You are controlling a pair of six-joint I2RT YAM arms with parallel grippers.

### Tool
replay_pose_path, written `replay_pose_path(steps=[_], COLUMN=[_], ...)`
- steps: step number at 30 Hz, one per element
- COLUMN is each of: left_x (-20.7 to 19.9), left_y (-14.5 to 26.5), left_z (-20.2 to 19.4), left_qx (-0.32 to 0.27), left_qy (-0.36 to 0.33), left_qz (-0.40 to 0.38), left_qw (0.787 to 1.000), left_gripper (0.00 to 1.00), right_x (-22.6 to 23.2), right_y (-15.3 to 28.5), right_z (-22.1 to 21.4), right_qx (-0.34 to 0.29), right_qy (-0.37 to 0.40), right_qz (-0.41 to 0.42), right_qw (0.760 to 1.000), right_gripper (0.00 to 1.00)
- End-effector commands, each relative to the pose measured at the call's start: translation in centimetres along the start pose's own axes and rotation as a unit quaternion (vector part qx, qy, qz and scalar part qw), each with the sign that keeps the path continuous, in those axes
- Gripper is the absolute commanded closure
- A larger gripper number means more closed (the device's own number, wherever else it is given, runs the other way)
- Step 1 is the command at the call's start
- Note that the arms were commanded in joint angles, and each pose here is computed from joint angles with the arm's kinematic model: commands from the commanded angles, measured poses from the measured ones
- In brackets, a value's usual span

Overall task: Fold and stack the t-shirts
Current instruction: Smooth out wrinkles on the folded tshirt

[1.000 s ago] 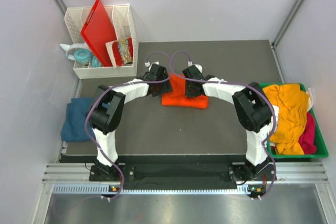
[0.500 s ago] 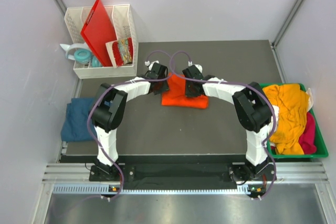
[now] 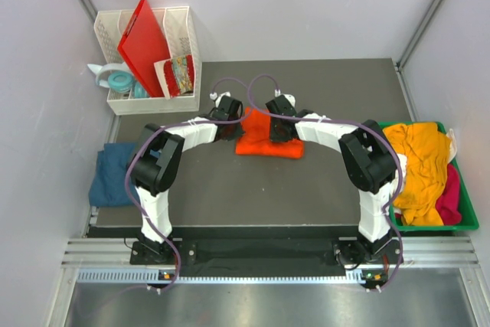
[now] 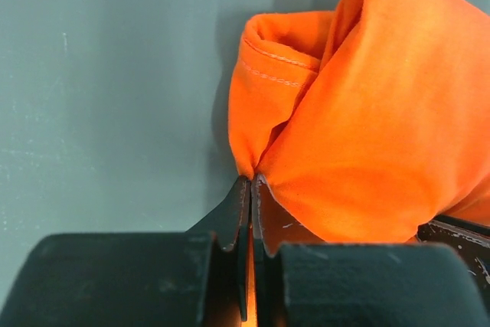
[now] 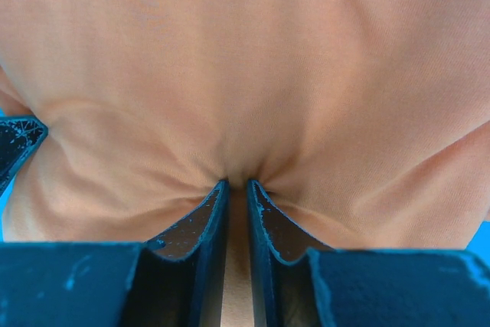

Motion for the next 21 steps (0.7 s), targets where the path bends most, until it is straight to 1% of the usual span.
replay_pose_path(steps=[1,3,4,5,7,8,10,11,12,14,18,21], left_x=[5.6,5.1,5.1,5.0,4.4,4.3,3.8,3.8,3.4,3.2,3.0,2.6], left_y=[-0.6,-0.2,0.0,0.3,1.2,1.4,2.1,2.2,2.4,2.5,1.8,2.5], left_z=[-6.9,-5.9,-5.6,-5.2,-4.3,-3.9,-3.3,-3.1,-2.9,-2.7,-3.0,-2.8], left_qx=[0.129,0.108,0.102,0.092,0.073,0.064,0.054,0.051,0.048,0.045,0.062,0.05], left_qy=[-0.031,-0.029,-0.026,-0.026,-0.024,-0.024,-0.025,-0.025,-0.026,-0.026,-0.03,-0.014], left_qz=[0.101,0.106,0.109,0.111,0.1,0.101,0.094,0.093,0.088,0.085,0.083,0.06], left_qw=[0.986,0.988,0.988,0.989,0.992,0.992,0.994,0.994,0.995,0.995,0.994,0.997], left_gripper=[0.93,0.82,0.66,0.57,0.45,0.27,0.14,0.05,0.02,0.02,0.01,0.01], right_x=[0.9,0.9,0.9,0.9,0.8,0.9,0.8,0.8,0.7,0.9,1.0,1.1], right_y=[1.0,1.0,1.0,1.0,0.9,1.0,0.8,0.9,0.8,0.8,0.7,0.7], right_z=[-1.3,-1.3,-1.4,-1.4,-1.5,-1.5,-1.7,-1.7,-1.7,-1.8,-1.7,-1.7], right_qx=[0.02,0.02,0.021,0.021,0.021,0.02,0.023,0.023,0.024,0.024,0.024,0.024], right_qy=[0.01,0.011,0.011,0.011,0.01,0.01,0.01,0.009,0.01,0.009,0.009,0.01], right_qz=[0.012,0.013,0.013,0.013,0.014,0.015,0.013,0.014,0.013,0.017,0.017,0.019], right_qw=[1.0,1.0,1.0,1.0,1.0,1.0,1.0,1.0,1.0,1.0,1.0,0.999], right_gripper=[0.83,0.83,0.83,0.83,0.83,0.83,0.83,0.83,0.83,0.83,0.83,0.83])
Point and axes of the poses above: each gripper's point midway between its finger pads, its own y axis back along the fingers, its own x axis along the line the jaws close on, z = x × y, the point moved 5 cm from there along y, back along the fingers, and after that the axes turned 7 degrees about y, right-handed, at the moved point
